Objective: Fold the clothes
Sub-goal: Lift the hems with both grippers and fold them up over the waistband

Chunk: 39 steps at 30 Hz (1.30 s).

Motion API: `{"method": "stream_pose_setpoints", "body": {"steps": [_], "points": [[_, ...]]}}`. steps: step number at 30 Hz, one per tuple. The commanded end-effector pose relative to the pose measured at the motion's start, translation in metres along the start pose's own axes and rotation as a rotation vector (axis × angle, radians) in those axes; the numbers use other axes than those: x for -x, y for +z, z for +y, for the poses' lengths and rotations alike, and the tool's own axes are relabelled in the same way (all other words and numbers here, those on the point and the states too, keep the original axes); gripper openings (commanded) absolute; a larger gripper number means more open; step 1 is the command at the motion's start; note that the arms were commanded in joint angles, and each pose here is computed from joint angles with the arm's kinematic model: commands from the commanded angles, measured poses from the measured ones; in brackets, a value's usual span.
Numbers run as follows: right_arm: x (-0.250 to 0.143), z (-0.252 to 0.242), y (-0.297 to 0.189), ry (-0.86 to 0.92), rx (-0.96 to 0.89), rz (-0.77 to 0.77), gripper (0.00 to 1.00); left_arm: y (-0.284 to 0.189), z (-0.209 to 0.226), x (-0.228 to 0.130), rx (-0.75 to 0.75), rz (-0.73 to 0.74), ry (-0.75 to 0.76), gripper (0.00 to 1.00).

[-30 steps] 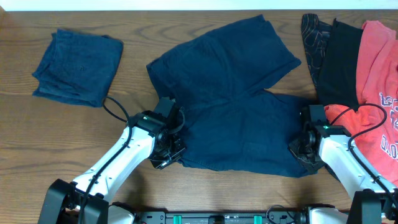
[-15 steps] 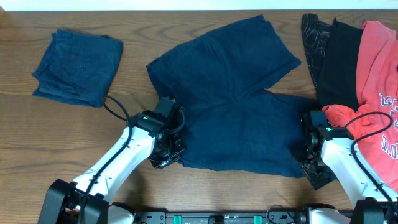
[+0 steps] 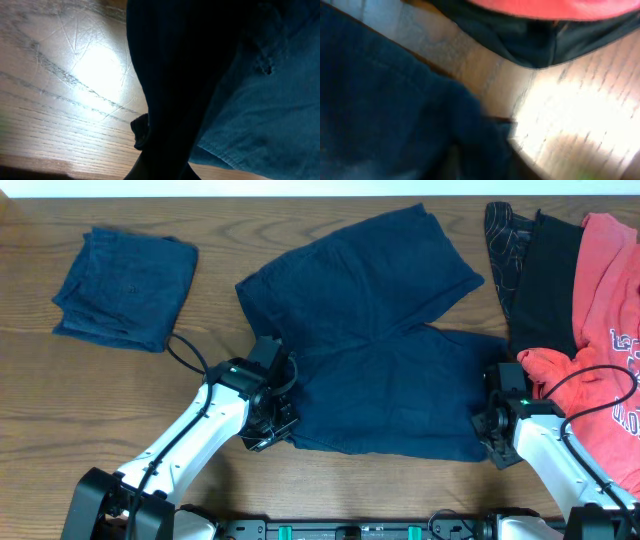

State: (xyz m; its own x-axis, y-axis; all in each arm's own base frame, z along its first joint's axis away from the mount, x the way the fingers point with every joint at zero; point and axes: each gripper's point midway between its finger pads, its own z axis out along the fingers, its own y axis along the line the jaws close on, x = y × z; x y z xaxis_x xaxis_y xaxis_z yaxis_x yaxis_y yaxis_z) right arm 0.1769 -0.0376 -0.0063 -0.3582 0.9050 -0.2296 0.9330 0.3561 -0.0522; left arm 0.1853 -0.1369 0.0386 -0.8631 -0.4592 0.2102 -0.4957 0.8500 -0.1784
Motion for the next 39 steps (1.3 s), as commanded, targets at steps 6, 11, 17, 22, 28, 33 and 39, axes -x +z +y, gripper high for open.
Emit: {"method": "stream_pose_setpoints", "body": {"steps": [6, 11, 17, 22, 28, 33, 39], "points": [[0.000, -0.012, 0.004, -0.068, -0.044, -0.006, 0.01, -0.003, 0.002, 0.000, 0.005, -0.005, 0.023, 0.06], [0.025, 0.019, -0.041, -0.191, 0.069, -0.061, 0.01, -0.024, 0.000, -0.007, -0.010, -0.013, 0.076, 0.06], [0.077, 0.053, -0.137, -0.288, 0.265, -0.210, 0.01, -0.073, -0.010, -0.026, -0.143, -0.098, 0.171, 0.06], [0.091, 0.080, -0.209, -0.466, 0.460, -0.318, 0.01, -0.112, -0.015, -0.035, -0.285, -0.256, 0.257, 0.06], [0.097, 0.123, -0.261, -0.621, 0.682, -0.446, 0.01, -0.165, -0.013, 0.004, -0.348, -0.637, 0.229, 0.06], [0.097, 0.167, -0.287, -0.660, 0.827, -0.541, 0.01, -0.174, -0.015, 0.032, -0.299, -0.766, 0.178, 0.06], [0.074, 0.233, -0.284, -0.781, 0.911, -0.586, 0.01, -0.158, -0.022, 0.069, -0.201, -0.805, 0.092, 0.06]]}}
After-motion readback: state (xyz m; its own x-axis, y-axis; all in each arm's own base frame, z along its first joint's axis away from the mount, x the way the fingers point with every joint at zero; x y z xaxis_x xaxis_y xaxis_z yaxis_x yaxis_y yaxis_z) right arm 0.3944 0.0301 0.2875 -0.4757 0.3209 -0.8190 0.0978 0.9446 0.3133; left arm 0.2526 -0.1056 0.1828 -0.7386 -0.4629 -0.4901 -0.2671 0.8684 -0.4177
